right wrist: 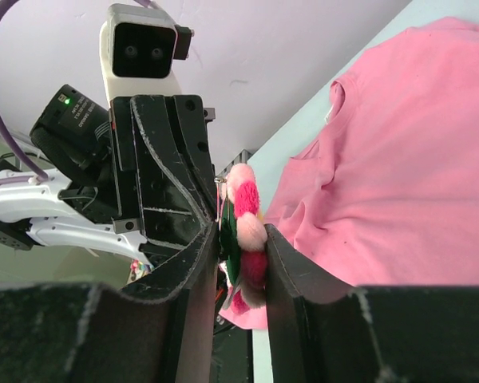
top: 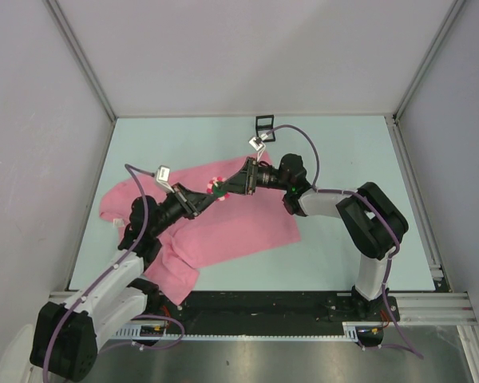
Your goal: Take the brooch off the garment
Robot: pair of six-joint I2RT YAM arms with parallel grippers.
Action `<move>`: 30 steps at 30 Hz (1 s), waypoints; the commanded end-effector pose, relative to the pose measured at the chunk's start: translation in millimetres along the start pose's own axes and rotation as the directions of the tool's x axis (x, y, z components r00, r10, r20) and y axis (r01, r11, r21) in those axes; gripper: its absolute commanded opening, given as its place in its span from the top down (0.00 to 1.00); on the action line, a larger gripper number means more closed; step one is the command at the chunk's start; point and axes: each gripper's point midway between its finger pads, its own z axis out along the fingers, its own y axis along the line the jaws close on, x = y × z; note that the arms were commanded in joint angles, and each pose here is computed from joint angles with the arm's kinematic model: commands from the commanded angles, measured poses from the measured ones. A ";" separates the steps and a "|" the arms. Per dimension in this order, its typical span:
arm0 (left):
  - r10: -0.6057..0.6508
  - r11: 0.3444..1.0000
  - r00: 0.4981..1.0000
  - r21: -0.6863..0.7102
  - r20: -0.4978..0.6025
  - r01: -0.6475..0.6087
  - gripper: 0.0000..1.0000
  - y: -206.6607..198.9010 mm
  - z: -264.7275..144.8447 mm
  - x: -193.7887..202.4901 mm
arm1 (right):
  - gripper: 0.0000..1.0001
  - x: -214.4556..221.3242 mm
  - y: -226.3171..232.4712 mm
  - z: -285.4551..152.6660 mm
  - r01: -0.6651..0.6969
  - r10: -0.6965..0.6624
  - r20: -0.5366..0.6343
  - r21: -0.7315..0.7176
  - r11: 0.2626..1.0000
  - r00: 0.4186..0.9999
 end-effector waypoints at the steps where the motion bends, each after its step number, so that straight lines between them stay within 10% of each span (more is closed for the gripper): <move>1: 0.029 0.996 0.999 0.083 0.038 -0.032 0.99 -23.1 -3.3 -8.7 | 0.69 -21.3 -0.8 -4.3 0.043 -0.043 0.080 0.012 0.999 0.996; 30: 0.081 0.997 0.996 -0.013 0.038 -0.081 1.00 -16.4 -3.7 -16.0 | 0.46 -19.9 6.9 -9.1 0.084 -0.083 0.035 -0.031 0.996 0.996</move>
